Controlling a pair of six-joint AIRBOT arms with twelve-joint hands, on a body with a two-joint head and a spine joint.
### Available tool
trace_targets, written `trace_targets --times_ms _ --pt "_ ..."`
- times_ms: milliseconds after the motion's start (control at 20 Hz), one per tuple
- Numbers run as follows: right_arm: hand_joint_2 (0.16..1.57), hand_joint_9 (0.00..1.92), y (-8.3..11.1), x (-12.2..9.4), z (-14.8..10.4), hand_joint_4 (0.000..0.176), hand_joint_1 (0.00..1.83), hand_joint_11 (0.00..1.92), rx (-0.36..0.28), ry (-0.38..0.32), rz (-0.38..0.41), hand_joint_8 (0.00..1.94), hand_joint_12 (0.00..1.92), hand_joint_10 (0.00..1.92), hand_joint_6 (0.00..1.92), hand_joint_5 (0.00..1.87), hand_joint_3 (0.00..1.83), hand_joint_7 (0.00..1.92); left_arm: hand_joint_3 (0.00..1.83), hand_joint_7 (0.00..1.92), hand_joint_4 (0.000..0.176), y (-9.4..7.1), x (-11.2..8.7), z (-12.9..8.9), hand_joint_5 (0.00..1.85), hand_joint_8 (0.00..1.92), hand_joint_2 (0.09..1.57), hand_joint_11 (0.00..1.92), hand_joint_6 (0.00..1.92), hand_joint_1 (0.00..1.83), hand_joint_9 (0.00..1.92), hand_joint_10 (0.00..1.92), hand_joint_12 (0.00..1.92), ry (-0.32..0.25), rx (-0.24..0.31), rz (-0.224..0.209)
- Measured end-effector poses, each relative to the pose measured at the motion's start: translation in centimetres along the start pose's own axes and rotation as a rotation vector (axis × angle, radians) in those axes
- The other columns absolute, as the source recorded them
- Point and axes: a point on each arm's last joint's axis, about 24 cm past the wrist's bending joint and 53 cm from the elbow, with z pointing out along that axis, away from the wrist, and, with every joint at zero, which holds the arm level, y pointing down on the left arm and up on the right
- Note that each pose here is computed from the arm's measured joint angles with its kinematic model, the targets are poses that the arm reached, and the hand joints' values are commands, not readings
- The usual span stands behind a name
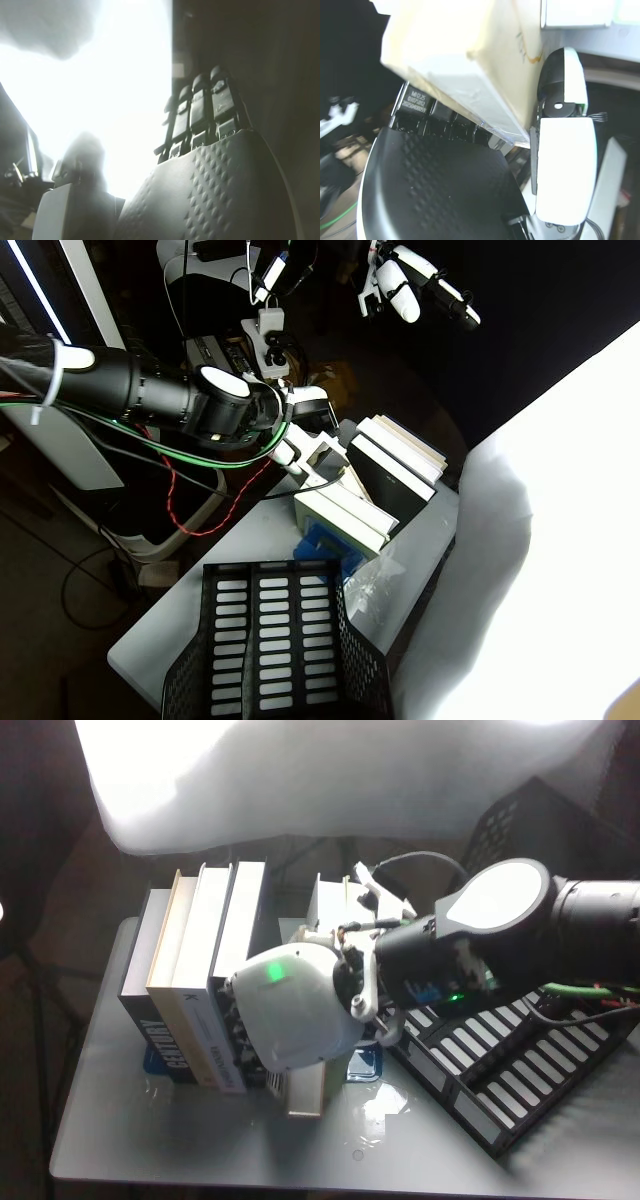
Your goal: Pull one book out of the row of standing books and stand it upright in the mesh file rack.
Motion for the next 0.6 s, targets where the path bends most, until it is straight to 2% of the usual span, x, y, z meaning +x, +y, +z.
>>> trace_targets --times_ms 50,100,150,200,250,300,350,400,450,500,600 --pt "1.17 0.96 -0.2 -0.5 -0.3 0.0 1.25 0.82 0.001 -0.011 0.007 1.33 1.77 1.45 0.96 0.84 0.0 0.95 0.0 0.0 0.004 0.0 0.0 0.0 0.02 0.0 1.37 0.0 0.0 0.21 0.0 0.0 0.0 0.0 0.001 0.001" --pt "1.14 0.91 -0.3 -0.9 -0.7 0.0 1.35 0.8 0.001 -0.024 0.021 1.16 1.69 1.4 0.85 0.89 0.0 0.98 0.01 0.0 0.014 -0.1 0.0 0.0 0.0 0.0 1.37 0.0 0.0 0.16 0.0 0.0 0.0 -0.001 0.003 0.001" --pt "1.14 0.88 -0.3 -1.1 -1.1 0.0 1.37 0.78 0.001 -0.032 0.029 1.15 1.64 1.37 0.94 0.85 0.0 0.95 0.01 0.0 0.021 -0.1 0.0 0.0 0.0 0.0 1.37 0.0 0.0 0.14 0.0 0.0 0.0 -0.001 0.004 0.001" --pt "1.17 0.96 -0.5 -1.7 -1.6 0.0 1.27 0.83 0.002 -0.045 0.037 1.38 1.76 1.52 0.93 0.85 0.0 0.91 0.01 0.0 0.017 -0.2 0.0 0.1 0.0 0.0 1.38 0.0 0.0 0.12 0.0 0.0 0.0 -0.002 0.008 -0.002" --pt "1.18 1.03 -0.8 -2.5 -2.3 0.0 1.24 0.97 0.006 -0.063 0.043 1.33 1.89 1.8 1.16 0.83 0.01 0.86 0.0 0.0 0.023 -0.4 0.1 0.2 0.0 0.0 1.37 0.0 0.0 0.11 0.0 0.0 0.0 -0.001 0.013 -0.005" --pt "1.19 1.05 -1.1 -3.3 -3.0 0.0 1.23 1.01 0.012 -0.077 0.05 1.32 1.91 1.85 1.21 0.82 0.01 0.85 0.0 0.0 0.023 -0.7 0.3 0.4 0.0 0.0 1.36 0.0 0.0 0.11 0.0 0.0 0.0 0.005 0.024 -0.006" --pt "1.19 1.03 -1.1 -3.8 -3.6 0.0 1.24 0.96 0.009 -0.09 0.052 1.47 1.91 1.74 1.0 0.83 0.0 0.86 0.0 0.0 0.016 -0.9 0.4 0.5 0.01 0.0 1.36 0.0 0.0 0.13 0.0 0.0 0.0 0.008 0.03 -0.01" --pt "1.18 0.89 -1.3 -4.2 -4.1 0.0 1.34 0.85 0.011 -0.102 0.058 1.34 1.86 1.59 0.88 0.84 0.0 0.86 0.0 0.0 0.02 -1.0 0.5 0.5 0.01 0.0 1.36 0.0 0.0 0.15 0.0 0.0 0.0 0.012 0.036 -0.008" --pt "1.17 0.87 -1.7 -4.9 -4.7 0.0 1.37 0.78 0.016 -0.121 0.073 1.28 1.81 1.52 0.83 0.87 0.0 0.89 0.0 0.0 0.016 -1.2 0.6 0.7 0.02 0.0 1.36 0.0 0.01 0.17 0.0 0.0 0.0 0.014 0.039 -0.011" --pt "1.18 0.83 -2.0 -5.3 -5.2 0.0 1.36 0.69 0.021 -0.132 0.079 1.29 1.77 1.49 1.02 0.78 0.0 0.85 0.0 0.0 0.02 -1.2 0.6 0.7 0.02 0.0 1.36 0.0 0.01 0.17 0.0 0.0 0.0 0.014 0.04 -0.012" --pt "1.2 0.81 -2.7 -6.7 -6.3 0.0 1.35 0.67 0.033 -0.16 0.077 1.32 1.76 1.48 1.14 0.73 0.0 0.82 0.0 0.0 0.01 -1.5 0.7 0.9 0.02 0.0 1.36 0.0 0.0 0.17 0.0 0.0 0.0 0.011 0.048 -0.017"
